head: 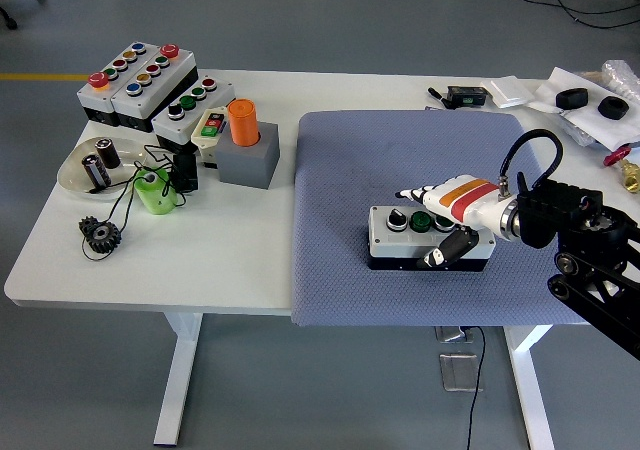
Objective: Pick up the button,place it on the desk,press the button,press the button
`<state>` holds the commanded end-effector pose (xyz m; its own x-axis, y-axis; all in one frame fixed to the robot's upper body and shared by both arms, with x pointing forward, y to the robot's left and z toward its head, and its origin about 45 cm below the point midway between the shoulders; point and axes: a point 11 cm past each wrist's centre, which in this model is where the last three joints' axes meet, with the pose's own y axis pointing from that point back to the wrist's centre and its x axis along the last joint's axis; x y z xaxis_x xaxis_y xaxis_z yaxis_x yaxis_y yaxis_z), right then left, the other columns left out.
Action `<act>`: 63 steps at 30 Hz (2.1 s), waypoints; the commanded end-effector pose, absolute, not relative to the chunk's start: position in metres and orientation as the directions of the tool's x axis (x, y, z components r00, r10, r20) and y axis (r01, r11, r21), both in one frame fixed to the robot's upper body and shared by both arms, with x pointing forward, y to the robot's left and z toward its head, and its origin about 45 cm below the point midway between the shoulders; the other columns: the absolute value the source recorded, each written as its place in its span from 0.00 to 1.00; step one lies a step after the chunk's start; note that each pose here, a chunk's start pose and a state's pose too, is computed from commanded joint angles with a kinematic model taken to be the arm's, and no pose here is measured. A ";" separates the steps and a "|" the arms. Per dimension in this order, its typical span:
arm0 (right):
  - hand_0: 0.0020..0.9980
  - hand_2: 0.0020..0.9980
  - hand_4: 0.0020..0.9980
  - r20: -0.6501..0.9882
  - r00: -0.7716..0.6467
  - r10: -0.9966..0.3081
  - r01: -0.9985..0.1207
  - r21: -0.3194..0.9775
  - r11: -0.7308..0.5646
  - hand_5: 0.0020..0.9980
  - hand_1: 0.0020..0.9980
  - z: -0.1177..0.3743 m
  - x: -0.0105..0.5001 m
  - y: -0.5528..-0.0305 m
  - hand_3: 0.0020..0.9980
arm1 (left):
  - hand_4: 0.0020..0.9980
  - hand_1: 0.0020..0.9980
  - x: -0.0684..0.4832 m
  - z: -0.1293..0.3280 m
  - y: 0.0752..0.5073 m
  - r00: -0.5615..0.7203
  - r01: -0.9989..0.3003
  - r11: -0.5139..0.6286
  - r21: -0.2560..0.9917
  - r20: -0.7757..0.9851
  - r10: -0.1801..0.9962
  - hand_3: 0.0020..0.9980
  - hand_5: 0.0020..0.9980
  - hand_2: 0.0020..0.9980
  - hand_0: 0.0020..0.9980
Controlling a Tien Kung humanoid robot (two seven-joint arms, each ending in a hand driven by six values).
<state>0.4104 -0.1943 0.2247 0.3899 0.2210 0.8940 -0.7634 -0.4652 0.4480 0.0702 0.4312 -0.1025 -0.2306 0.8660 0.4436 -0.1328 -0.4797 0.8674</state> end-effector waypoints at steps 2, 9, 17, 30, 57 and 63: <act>0.84 0.97 0.95 0.894 0.390 0.219 -0.764 0.447 -0.465 0.39 0.72 0.225 0.410 -0.195 1.00 | 0.33 0.71 0.070 -0.103 0.431 -0.230 -0.133 -0.480 0.867 0.444 0.866 0.50 1.00 0.70 0.65; 0.90 0.99 0.94 0.952 0.301 0.048 -0.844 0.290 -0.451 0.40 0.80 0.272 0.405 -0.219 1.00 | 0.33 0.71 0.071 -0.102 0.432 -0.229 -0.134 -0.482 0.866 0.446 0.865 0.50 1.00 0.70 0.65; 0.36 0.31 0.92 0.978 0.173 -0.117 -0.901 0.109 -0.419 0.45 0.16 0.316 0.383 -0.254 0.87 | 0.32 0.71 0.069 -0.102 0.432 -0.223 -0.129 -0.483 0.866 0.450 0.865 0.50 1.00 0.70 0.65; 0.10 0.05 0.74 0.917 0.294 -0.268 -0.912 0.186 -0.364 0.70 0.00 0.285 0.353 -0.281 0.74 | 0.32 0.71 0.064 -0.104 0.431 -0.206 -0.118 -0.481 0.869 0.452 0.868 0.50 1.00 0.70 0.65; 0.11 0.05 0.71 0.887 0.404 -0.223 -0.889 0.324 -0.323 0.75 0.00 0.239 0.351 -0.277 0.73 | 0.32 0.71 0.068 -0.103 0.431 -0.218 -0.128 -0.478 0.869 0.445 0.869 0.50 1.00 0.70 0.65; 0.11 0.05 0.70 0.888 0.426 -0.173 -0.880 0.363 -0.306 0.76 0.00 0.230 0.351 -0.276 0.73 | 0.32 0.71 0.068 -0.103 0.431 -0.222 -0.129 -0.479 0.868 0.445 0.867 0.50 1.00 0.70 0.65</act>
